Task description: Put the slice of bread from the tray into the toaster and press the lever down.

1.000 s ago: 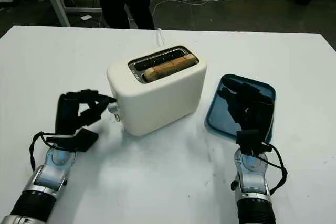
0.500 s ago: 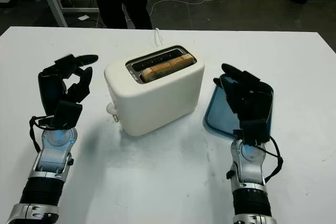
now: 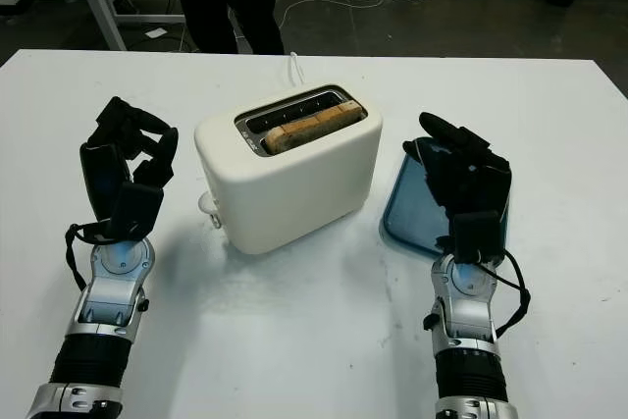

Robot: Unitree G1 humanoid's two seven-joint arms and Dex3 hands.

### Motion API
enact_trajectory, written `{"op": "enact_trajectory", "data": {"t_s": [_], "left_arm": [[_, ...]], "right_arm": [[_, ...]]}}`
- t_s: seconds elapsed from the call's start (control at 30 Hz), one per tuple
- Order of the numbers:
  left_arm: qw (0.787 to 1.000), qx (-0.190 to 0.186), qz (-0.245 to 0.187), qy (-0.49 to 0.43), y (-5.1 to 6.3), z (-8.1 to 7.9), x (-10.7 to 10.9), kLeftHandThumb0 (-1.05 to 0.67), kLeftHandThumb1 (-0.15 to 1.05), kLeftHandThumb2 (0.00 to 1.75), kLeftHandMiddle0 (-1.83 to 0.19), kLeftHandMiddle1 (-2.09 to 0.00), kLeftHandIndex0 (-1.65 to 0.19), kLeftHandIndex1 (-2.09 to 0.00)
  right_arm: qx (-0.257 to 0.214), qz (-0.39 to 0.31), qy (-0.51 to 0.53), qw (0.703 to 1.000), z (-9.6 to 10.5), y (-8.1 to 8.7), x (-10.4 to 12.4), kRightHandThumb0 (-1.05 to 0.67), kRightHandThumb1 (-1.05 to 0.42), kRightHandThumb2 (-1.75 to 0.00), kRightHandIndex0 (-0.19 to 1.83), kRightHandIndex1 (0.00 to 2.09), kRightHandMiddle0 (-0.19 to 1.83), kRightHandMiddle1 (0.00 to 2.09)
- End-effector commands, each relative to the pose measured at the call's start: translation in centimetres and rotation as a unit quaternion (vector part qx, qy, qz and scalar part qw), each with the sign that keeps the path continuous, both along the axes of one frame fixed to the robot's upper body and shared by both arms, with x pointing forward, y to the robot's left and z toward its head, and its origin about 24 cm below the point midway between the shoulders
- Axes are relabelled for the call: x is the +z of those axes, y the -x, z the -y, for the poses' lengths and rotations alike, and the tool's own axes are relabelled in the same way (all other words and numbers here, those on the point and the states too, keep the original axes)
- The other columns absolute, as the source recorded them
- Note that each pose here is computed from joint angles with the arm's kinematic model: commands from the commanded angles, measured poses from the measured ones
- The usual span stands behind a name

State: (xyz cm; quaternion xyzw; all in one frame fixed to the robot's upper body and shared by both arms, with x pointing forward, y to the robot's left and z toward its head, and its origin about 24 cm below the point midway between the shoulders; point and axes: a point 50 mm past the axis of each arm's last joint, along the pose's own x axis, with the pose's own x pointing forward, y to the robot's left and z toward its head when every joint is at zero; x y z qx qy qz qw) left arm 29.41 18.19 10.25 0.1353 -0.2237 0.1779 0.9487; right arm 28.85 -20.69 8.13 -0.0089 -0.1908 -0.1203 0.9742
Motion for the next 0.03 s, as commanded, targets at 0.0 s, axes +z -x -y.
{"op": "enact_trajectory", "data": {"t_s": [0.0], "left_arm": [[1.0,0.006,-0.001,0.002,0.17,0.1,-0.09,-1.01,0.92,0.34,-0.87,-1.75,-0.59,-1.74]], "right_arm": [[0.004,0.001,-0.005,1.0,-0.07,-0.13,0.42,-0.47,-0.92,-0.05,1.22,0.02,1.05,0.0]]}}
